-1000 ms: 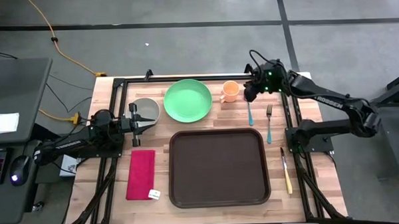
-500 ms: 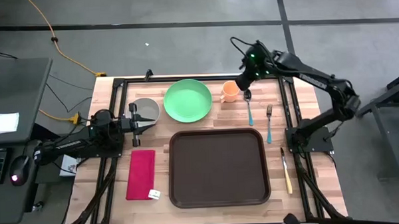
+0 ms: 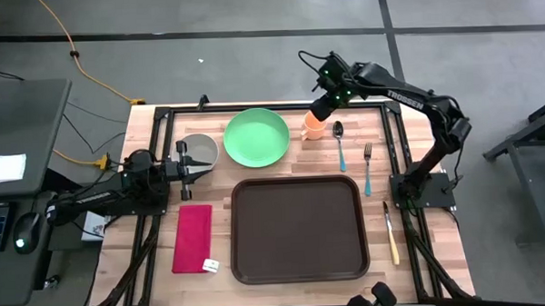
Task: Set up tray
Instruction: Put the orange mug on the top left of the black tray
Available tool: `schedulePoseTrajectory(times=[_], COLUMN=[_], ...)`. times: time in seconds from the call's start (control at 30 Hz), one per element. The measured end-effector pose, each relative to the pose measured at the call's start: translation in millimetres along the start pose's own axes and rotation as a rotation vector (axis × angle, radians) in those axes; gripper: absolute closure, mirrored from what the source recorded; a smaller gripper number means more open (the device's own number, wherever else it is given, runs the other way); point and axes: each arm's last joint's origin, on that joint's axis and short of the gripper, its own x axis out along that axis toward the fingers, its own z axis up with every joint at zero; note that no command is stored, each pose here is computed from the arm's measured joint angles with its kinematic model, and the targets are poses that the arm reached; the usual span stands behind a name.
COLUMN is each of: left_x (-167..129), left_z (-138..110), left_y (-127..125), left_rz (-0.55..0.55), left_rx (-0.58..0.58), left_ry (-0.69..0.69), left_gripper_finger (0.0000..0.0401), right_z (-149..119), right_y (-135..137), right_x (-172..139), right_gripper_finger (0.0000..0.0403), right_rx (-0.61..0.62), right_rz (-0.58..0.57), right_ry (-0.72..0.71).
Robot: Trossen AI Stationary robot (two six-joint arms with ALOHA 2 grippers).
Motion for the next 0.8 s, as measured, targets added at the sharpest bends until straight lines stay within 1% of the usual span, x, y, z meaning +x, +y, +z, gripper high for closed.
schedulePoseTrajectory(times=[0.2,0.4,0.8], left_x=[0,0,0], left_z=[0,0,0], left_y=[0,0,0], left_rz=[0.0,0.0,-0.001], left_rx=[0.0,0.0,0.0], left_ry=[0.0,0.0,-0.001], left_gripper_finger=[0.0288,0.0288,0.0288], right_z=[0,-1,0], right_y=[0,0,0], right_x=[0,7,51], right_gripper_finger=[0.0336,0.0336,0.0336], right_rx=[0.026,0.024,0.02], right_rz=[0.002,-0.003,-0.043], right_ry=[0.0,0.015,0.129])
